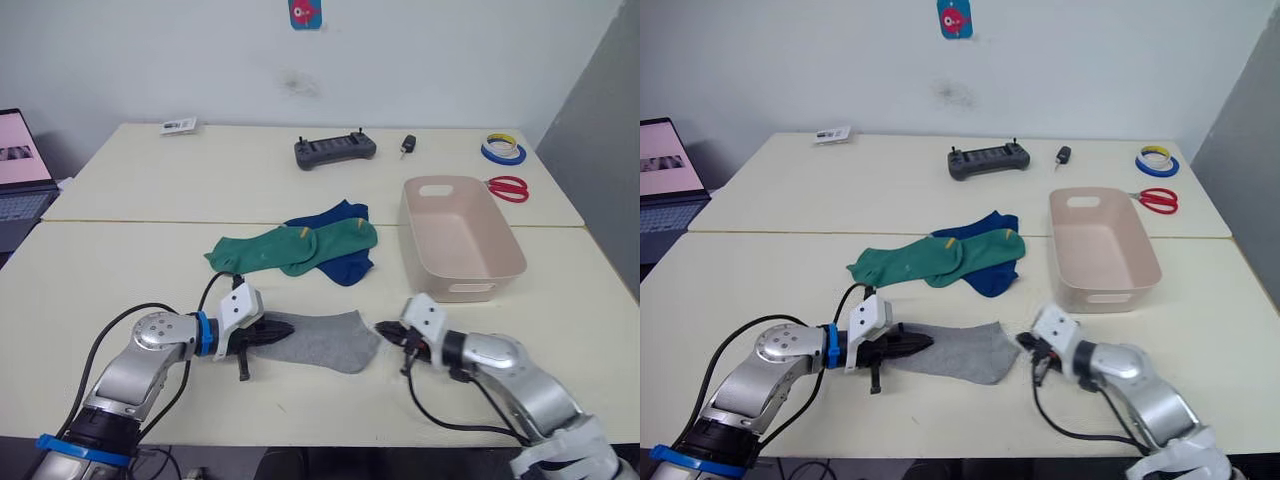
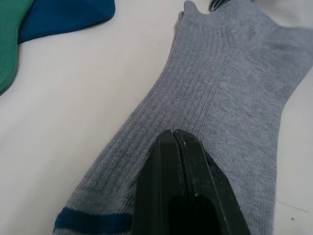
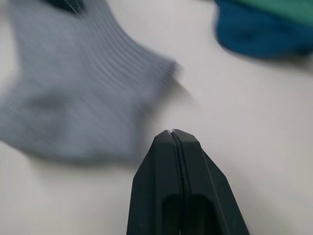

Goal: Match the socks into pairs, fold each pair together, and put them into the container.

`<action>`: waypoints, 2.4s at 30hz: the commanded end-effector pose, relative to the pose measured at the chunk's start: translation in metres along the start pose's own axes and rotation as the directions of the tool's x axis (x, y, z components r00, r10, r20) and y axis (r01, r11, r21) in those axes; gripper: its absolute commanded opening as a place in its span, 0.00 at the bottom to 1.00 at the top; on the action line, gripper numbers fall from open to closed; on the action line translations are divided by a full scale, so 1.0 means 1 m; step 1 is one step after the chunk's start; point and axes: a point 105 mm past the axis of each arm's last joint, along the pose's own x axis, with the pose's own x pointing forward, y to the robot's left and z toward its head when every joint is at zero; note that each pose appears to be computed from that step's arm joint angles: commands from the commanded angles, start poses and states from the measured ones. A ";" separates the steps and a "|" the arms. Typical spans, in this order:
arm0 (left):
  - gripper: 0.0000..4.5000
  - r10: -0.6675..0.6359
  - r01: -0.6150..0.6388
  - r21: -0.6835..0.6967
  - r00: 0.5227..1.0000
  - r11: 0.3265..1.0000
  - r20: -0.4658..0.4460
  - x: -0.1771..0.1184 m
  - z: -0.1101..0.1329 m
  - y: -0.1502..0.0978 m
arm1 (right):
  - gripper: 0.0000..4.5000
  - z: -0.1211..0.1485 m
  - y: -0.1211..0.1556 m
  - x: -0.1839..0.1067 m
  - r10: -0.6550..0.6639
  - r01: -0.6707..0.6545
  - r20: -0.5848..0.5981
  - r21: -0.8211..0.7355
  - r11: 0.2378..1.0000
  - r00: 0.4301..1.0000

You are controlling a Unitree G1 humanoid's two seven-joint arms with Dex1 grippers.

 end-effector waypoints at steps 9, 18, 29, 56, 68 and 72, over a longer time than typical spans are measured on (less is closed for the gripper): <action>0.00 -0.011 0.009 0.071 1.000 0.997 0.027 -0.009 0.038 0.004 | 0.01 0.062 0.027 0.017 0.155 -0.129 0.168 -0.158 0.979 0.973; 0.00 -0.039 0.047 0.083 0.995 0.995 -0.095 -0.003 0.007 0.004 | 0.01 0.036 0.044 0.061 0.203 -0.197 0.025 -0.144 0.970 0.979; 0.00 -0.015 0.025 0.082 0.992 0.996 -0.124 0.000 -0.015 0.008 | 0.01 0.018 0.021 0.012 0.134 -0.137 -0.029 -0.137 0.981 0.990; 0.00 -0.034 0.043 0.095 0.995 0.995 -0.091 0.007 -0.011 0.002 | 0.52 0.001 0.041 0.014 -0.028 0.043 -0.092 0.161 0.986 0.995; 0.00 0.019 -0.023 0.092 0.999 0.995 0.041 0.000 0.019 0.009 | 0.00 0.021 0.019 0.007 -0.032 0.037 -0.030 0.165 0.986 0.999; 0.00 -0.017 0.010 0.113 0.998 0.994 0.057 -0.002 0.034 0.007 | 0.00 0.026 0.000 -0.003 -0.016 0.021 -0.033 0.162 0.986 0.999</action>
